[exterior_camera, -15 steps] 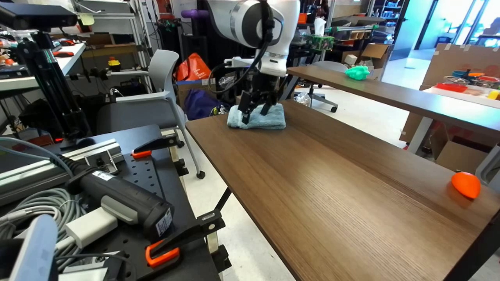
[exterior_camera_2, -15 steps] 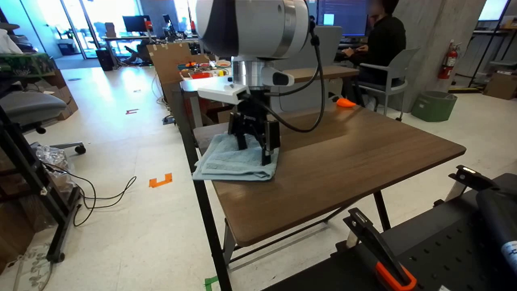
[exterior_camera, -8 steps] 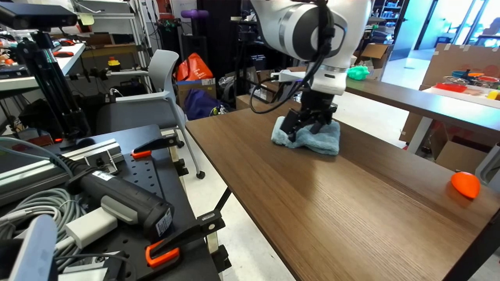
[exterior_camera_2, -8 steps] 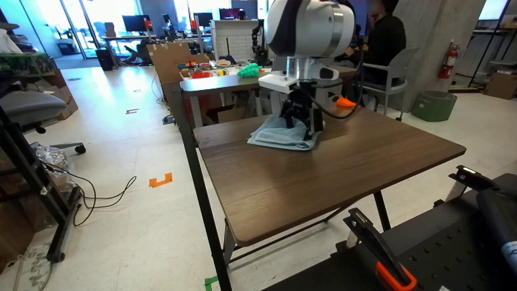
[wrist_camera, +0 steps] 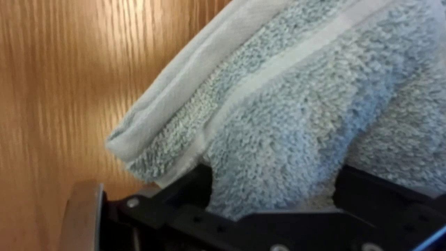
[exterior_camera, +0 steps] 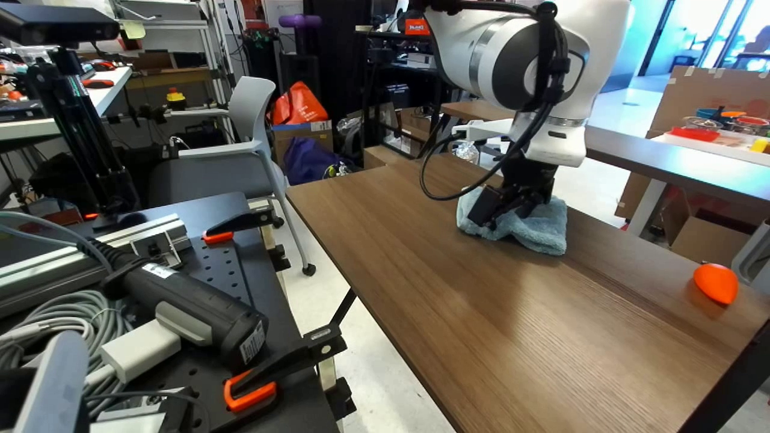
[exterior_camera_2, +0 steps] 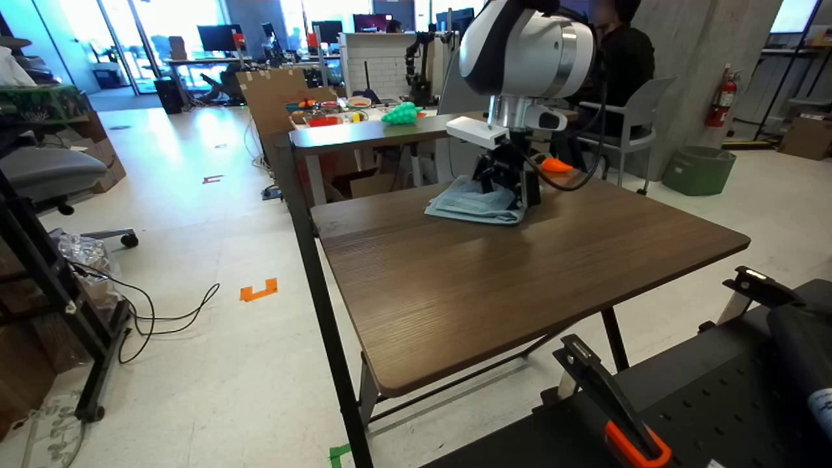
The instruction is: Use the towel to clean the table
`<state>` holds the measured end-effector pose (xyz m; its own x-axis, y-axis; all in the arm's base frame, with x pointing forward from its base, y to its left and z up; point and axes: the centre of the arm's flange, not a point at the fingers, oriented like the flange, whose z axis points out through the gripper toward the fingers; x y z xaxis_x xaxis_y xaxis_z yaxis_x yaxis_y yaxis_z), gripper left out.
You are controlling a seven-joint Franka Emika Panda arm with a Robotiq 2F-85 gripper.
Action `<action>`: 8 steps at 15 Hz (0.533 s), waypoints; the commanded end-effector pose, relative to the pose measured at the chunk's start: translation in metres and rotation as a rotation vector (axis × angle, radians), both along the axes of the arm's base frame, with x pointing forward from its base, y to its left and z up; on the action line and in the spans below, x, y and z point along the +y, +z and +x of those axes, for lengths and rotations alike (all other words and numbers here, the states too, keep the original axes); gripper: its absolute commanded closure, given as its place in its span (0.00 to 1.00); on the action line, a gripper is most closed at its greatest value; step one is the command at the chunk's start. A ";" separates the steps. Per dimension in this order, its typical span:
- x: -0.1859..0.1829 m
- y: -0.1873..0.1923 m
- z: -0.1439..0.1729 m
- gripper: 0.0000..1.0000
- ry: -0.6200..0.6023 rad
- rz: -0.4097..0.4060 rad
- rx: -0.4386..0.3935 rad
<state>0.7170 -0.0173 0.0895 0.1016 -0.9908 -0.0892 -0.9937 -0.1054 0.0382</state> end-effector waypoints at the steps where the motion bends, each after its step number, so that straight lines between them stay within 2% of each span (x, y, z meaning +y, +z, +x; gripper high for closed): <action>1: 0.091 -0.006 -0.021 0.00 0.068 0.056 -0.053; 5: 0.189 0.003 -0.045 0.00 0.178 0.091 -0.068; 8: 0.218 0.001 -0.054 0.00 0.229 0.085 -0.075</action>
<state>0.6794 0.1911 0.0879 0.3150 -0.9370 -0.1508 -0.9490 -0.3128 -0.0392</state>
